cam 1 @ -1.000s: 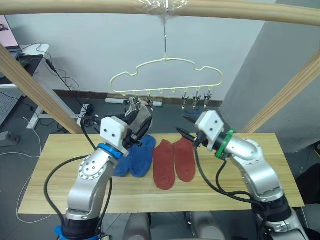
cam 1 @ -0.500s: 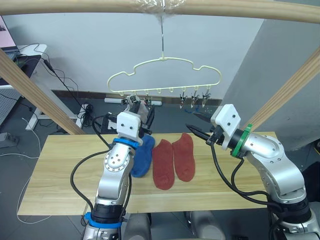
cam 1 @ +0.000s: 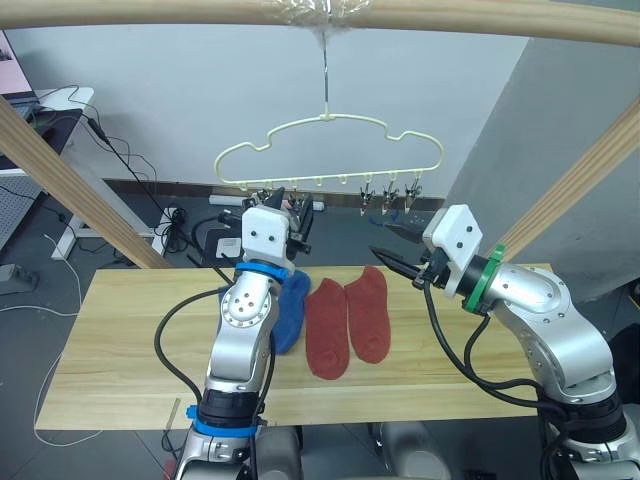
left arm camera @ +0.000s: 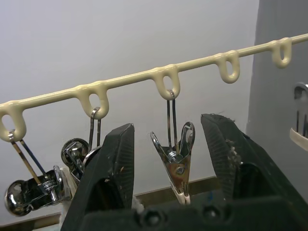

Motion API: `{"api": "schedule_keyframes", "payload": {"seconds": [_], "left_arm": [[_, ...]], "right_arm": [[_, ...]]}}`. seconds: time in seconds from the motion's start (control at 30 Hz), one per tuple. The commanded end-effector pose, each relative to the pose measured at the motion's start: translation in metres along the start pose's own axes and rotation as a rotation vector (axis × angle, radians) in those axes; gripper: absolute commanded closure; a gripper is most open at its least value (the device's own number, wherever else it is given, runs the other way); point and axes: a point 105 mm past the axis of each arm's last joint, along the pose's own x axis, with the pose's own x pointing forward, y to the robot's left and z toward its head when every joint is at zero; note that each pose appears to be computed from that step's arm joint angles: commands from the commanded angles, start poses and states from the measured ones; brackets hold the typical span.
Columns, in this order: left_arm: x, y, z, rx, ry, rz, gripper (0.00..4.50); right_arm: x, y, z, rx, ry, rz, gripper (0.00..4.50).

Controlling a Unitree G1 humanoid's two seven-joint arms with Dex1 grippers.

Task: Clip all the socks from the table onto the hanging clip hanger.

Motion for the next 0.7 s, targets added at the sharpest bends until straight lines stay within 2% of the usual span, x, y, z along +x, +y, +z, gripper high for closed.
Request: {"api": "schedule_keyframes", "payload": {"seconds": [0.03, 0.07, 0.17, 0.3, 0.4, 0.5, 0.57, 0.63, 0.7], "left_arm": [[0.002, -0.004, 0.010, 0.010, -0.032, -0.001, 2.05], [0.002, -0.005, 0.009, 0.009, -0.026, -0.002, 2.05], [0.003, -0.008, 0.008, -0.004, -0.022, -0.017, 2.62], [0.004, -0.010, 0.009, -0.008, -0.022, -0.024, 3.77], [0.004, -0.007, 0.010, 0.001, -0.027, -0.015, 4.30], [0.004, -0.004, 0.011, 0.013, -0.030, -0.010, 4.31], [0.003, -0.003, 0.013, 0.022, -0.033, -0.014, 4.31], [0.002, -0.001, 0.013, 0.028, -0.032, -0.017, 4.31], [0.000, 0.000, 0.013, 0.035, -0.030, -0.030, 4.31]], "right_arm": [[-0.003, -0.005, 0.012, -0.034, -0.044, -0.014, 2.37], [-0.003, -0.005, 0.012, -0.032, -0.045, -0.014, 2.37], [-0.003, -0.006, 0.013, -0.027, -0.047, -0.015, 2.34], [-0.003, -0.006, 0.012, -0.021, -0.048, -0.013, 2.34], [-0.003, -0.003, 0.008, -0.013, -0.034, -0.007, 2.34], [-0.003, 0.002, -0.004, -0.004, -0.002, -0.003, 2.34], [-0.001, 0.006, -0.021, 0.012, 0.055, -0.016, 2.34], [0.002, 0.006, -0.043, 0.045, 0.129, -0.060, 1.99], [0.007, 0.008, -0.064, 0.060, 0.194, -0.093, 1.43]]}}
